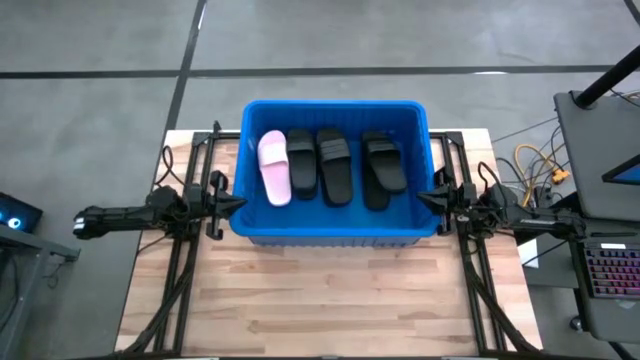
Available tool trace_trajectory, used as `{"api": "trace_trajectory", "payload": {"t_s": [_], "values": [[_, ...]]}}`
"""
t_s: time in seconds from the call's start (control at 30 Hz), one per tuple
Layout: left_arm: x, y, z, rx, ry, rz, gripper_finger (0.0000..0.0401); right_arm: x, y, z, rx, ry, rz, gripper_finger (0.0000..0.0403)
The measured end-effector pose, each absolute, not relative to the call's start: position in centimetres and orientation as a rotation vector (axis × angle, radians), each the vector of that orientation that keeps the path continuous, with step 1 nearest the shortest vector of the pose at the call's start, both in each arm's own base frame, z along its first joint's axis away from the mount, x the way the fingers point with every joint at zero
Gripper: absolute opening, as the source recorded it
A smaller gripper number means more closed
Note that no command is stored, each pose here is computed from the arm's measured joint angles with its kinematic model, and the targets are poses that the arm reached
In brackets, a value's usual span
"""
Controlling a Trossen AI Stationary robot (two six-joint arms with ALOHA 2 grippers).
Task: Pick and place slides into bin
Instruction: Return to Home Position
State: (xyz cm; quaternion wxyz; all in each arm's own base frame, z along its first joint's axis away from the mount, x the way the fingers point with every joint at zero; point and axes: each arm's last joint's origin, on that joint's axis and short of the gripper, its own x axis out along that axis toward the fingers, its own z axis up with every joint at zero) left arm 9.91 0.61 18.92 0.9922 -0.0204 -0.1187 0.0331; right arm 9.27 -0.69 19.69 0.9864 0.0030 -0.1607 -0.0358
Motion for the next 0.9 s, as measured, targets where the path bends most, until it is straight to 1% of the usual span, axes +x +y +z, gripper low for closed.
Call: {"api": "trace_trajectory", "payload": {"t_s": [0.9], "values": [[9.98, 0.61, 18.83, -0.041, -0.23, 0.066, 0.0, 9.27, -0.69, 19.68, 0.013, -0.324, -0.071, 0.0008]]}}
